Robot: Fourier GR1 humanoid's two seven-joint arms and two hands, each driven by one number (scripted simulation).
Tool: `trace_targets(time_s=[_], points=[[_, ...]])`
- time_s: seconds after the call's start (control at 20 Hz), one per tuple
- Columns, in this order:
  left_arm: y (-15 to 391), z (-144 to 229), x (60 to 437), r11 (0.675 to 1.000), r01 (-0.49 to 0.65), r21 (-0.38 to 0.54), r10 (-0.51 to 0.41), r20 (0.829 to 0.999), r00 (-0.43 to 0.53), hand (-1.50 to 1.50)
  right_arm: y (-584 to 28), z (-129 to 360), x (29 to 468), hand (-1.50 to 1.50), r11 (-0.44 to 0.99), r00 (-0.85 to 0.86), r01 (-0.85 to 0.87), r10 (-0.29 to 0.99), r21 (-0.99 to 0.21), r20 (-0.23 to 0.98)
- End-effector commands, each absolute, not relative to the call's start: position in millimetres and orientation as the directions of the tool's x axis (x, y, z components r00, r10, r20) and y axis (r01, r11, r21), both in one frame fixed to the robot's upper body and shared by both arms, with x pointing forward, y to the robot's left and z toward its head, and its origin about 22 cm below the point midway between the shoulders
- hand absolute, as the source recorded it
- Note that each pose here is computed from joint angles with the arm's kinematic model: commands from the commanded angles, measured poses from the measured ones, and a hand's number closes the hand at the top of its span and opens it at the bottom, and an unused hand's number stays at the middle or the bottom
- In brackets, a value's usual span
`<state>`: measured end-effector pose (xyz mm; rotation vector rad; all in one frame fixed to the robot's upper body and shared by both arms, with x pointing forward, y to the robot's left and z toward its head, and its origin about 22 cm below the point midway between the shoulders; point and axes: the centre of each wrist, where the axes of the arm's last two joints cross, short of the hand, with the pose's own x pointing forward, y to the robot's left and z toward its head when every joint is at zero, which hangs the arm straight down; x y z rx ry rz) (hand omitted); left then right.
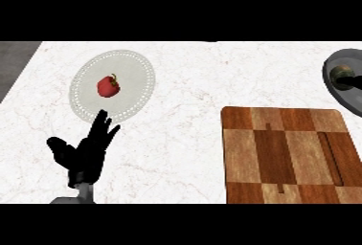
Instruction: Pick the squash from the cutting board and place it in the pan
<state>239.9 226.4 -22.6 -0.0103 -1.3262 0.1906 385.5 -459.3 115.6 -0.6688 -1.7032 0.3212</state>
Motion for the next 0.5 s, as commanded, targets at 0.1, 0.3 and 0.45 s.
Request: trace_targets(time_s=[0.1, 0.3, 0.45], points=[[234, -31, 234, 0.98, -0.177, -0.092, 0.138, 0.954, 0.266, 0.0, -494, 120, 362, -1.5, 0.936, -0.172, 0.194, 0.329, -0.295, 0.929], [234, -36, 231, 0.979, -0.177, -0.102, 0.15, 0.947, 0.285, 0.0, -523, 127, 337, -1.5, 0.972, -0.2, 0.099, 0.231, -0.215, 0.952], [238, -36, 231, 0.976, -0.193, -0.103, 0.158, 0.943, 0.294, 0.0, -536, 129, 324, -1.5, 0.989, -0.238, 0.009, 0.147, -0.15, 0.96]])
